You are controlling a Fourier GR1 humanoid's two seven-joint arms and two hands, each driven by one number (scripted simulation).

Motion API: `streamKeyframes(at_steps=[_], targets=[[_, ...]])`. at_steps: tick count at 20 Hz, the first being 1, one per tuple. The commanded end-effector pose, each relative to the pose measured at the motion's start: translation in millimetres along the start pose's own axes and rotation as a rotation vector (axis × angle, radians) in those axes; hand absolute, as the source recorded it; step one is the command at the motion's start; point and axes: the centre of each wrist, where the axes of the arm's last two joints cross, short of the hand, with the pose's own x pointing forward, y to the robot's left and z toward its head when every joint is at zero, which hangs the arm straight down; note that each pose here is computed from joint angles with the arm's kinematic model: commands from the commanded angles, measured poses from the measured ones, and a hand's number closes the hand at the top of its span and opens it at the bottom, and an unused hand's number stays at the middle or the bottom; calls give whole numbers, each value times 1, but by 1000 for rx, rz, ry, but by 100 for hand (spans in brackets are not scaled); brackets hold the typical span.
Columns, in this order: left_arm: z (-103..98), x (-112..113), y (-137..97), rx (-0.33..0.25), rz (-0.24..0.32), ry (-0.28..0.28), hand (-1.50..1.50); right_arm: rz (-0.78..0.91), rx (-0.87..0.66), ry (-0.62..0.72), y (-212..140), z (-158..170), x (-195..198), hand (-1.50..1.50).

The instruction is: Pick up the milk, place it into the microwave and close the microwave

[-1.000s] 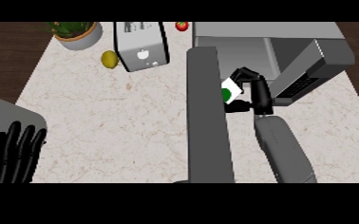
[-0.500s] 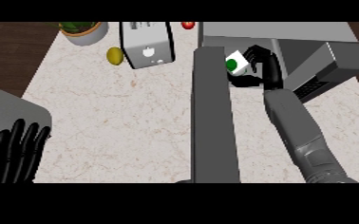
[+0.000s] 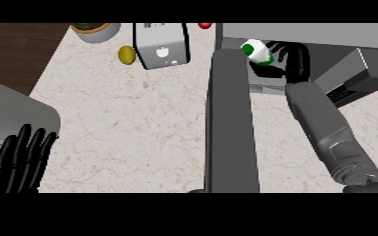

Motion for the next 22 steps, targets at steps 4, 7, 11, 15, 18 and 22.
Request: streamKeyframes(at_steps=[4, 7, 11, 15, 18, 22], targets=[[1, 6, -1, -34, -26, -7, -150, 129, 107, -40, 18, 7, 6, -150], [-5, -8, -2, -29, -32, 13, -150, 131, 177, -46, 15, 0, 11, -150], [-3, 2, -11, -39, -25, -1, -150, 99, 201, -36, 15, -5, 16, -150], [-10, -13, -4, -12, -51, 20, -150, 64, 189, -66, 22, -8, 25, -150], [-5, -7, -11, -13, -51, 0, -150, 49, 146, -43, 22, -7, 25, -150], [2, -5, -9, -32, -50, 3, -150, 69, 85, -12, 29, -8, 35, -150]])
